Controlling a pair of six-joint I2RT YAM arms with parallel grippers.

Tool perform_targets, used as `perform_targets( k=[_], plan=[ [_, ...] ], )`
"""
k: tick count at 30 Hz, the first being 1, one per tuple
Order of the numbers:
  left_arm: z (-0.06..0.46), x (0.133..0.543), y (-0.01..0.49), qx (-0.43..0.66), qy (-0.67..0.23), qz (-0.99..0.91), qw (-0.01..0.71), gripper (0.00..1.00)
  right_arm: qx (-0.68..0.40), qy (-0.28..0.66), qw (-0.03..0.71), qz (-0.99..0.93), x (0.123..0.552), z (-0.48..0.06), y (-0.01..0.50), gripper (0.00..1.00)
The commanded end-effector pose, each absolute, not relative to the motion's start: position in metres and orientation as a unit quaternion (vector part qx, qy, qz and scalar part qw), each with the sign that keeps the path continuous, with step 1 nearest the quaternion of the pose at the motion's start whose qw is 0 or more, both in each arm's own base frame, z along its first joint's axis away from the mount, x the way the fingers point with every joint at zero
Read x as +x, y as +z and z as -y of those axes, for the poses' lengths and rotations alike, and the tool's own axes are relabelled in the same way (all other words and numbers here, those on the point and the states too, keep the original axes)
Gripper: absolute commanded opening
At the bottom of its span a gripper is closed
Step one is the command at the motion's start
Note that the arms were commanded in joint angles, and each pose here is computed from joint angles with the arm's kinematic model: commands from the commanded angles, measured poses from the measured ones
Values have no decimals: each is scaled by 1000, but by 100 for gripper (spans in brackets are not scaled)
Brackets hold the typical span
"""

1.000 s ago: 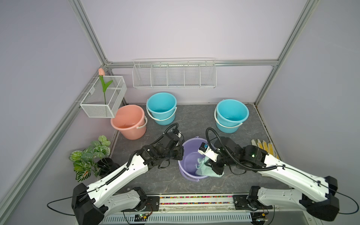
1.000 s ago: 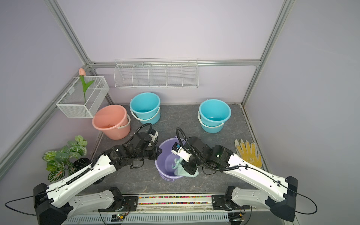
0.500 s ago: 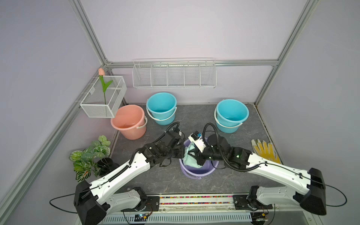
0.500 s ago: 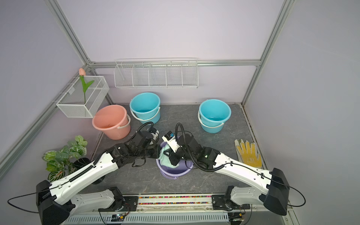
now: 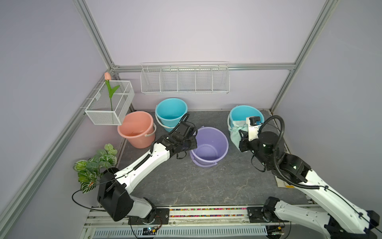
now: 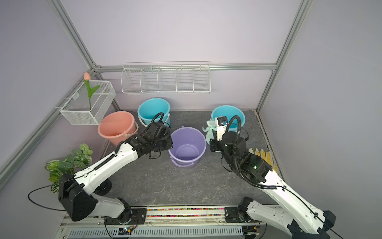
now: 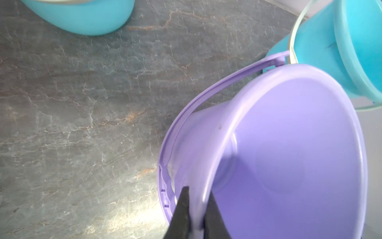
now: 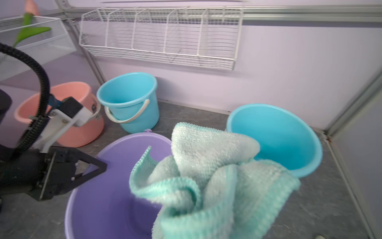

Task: Wipe the inside of the bucket with a cloth
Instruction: Wipe the dirt from the inside of the bucket, then place the bucket at the center of the board.

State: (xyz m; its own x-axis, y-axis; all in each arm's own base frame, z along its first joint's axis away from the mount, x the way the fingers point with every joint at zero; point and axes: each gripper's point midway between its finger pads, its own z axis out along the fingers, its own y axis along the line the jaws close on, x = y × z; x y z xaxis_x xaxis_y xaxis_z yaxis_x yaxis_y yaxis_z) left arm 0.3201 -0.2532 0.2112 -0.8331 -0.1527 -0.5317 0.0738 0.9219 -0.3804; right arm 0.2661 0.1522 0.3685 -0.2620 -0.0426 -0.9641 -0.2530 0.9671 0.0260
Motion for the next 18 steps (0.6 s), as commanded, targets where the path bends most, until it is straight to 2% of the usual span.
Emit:
perform_targets(
  k=[1,7,14,18],
  plan=[
    [260,355,228,-49,-191,-929,314,0,-66,36,609,-789,259,-116,374,7],
    [260,410,223,-89,-167,-933,306,0,-61,41,610,-789,248,-103,377,7],
    [271,463,211,-113,-203,-932,279,0,-63,55,608,-789,243,-103,377,7],
    [275,488,213,-127,-205,-925,292,0,-65,57,609,-789,243,-105,377,7]
  ],
)
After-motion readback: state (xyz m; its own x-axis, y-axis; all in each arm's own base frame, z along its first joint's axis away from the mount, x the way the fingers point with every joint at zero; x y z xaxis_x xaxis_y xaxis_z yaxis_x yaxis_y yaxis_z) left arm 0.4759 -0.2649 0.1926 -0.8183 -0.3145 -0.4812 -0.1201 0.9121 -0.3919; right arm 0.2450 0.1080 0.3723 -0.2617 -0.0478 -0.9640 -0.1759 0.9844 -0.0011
